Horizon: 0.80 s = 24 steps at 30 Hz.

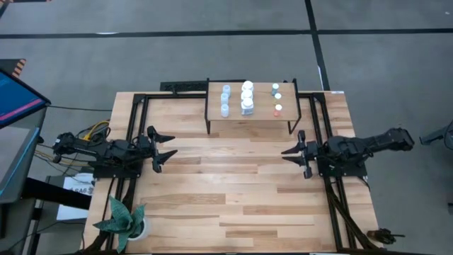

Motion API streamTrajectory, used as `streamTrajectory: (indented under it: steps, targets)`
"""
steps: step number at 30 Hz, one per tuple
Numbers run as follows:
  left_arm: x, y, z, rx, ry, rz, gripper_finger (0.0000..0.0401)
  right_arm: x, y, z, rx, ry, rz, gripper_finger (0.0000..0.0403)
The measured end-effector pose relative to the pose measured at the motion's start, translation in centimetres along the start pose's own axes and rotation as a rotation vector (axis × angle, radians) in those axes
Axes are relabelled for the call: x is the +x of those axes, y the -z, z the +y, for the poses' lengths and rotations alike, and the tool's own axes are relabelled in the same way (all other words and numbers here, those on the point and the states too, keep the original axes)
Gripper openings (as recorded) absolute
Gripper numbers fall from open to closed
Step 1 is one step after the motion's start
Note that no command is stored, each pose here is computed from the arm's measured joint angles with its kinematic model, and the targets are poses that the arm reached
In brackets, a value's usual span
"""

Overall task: Pick and place medicine bottles onto shelf by color
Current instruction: Return to Home Position

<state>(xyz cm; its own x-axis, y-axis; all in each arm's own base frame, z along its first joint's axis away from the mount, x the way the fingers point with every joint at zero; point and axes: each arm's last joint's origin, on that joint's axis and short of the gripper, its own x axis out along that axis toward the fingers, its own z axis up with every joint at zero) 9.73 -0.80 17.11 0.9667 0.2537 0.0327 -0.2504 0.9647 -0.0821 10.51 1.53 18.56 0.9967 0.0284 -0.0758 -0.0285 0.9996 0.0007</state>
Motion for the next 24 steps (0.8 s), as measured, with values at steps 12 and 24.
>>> streamTrajectory:
  steps: [12, 24]
  targets:
    - [0.0, 0.0, 0.0, -0.003, 0.002, 0.0, 0.0272, -0.1, 1.6, -0.7, 0.035, 0.065, 0.007, 0.0101]
    - [0.0, 0.0, 0.0, -0.01, -0.002, 0.001, 0.0272, -0.2, 2.1, -1.1, -0.051, 0.093, -0.027, 0.0101]
